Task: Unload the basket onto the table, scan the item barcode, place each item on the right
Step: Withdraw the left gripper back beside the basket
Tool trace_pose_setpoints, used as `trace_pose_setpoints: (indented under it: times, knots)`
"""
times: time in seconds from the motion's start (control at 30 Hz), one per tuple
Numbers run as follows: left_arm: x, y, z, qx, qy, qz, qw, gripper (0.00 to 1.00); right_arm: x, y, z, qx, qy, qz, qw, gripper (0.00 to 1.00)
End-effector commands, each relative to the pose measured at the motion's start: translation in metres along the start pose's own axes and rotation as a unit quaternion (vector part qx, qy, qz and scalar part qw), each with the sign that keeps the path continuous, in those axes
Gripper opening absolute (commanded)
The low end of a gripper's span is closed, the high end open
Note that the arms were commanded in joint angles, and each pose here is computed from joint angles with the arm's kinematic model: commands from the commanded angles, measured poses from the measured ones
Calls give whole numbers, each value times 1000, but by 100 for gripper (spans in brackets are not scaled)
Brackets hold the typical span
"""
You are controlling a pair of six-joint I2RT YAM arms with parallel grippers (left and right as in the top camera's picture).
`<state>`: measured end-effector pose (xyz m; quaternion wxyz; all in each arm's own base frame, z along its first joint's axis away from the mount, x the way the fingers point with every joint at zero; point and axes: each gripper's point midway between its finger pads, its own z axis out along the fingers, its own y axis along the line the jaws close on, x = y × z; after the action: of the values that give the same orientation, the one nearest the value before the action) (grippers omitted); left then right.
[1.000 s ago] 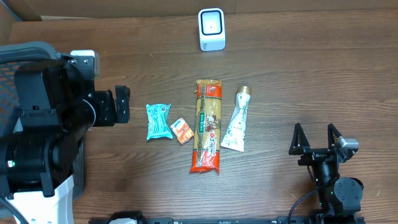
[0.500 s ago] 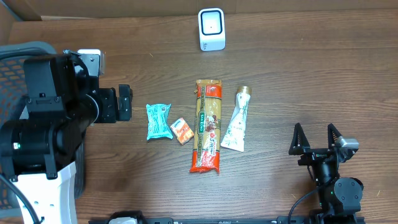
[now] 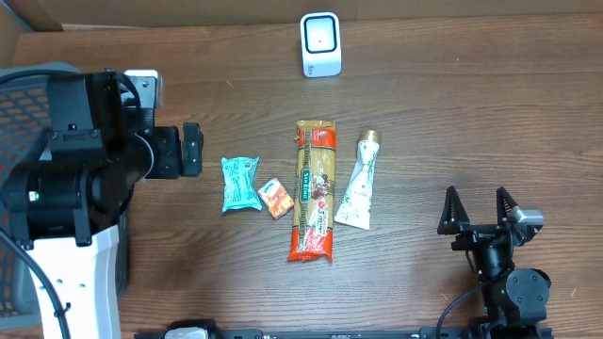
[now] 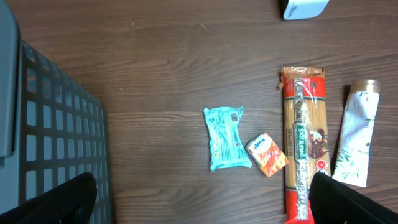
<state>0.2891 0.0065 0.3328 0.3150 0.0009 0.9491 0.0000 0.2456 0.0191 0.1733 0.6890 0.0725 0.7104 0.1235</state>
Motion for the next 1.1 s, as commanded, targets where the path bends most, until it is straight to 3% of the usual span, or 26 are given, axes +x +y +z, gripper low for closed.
trace_pose_setpoints:
  times: [0.0,0.53,0.87,1.07]
  knots:
    - [-3,3,2,-5,1,6,1000,100,3,1,0,-4,2,2,1000,100]
    - [-3,4,28,-3,38,5,999,100,4,1,0,-4,2,2,1000,100]
    - [-1,16,29,-39,47,17,998,100,3,1,0,-4,2,2,1000,100]
    - [-11,0,30,7,24,17,1000,100,3,1,0,-4,2,2,1000,100]
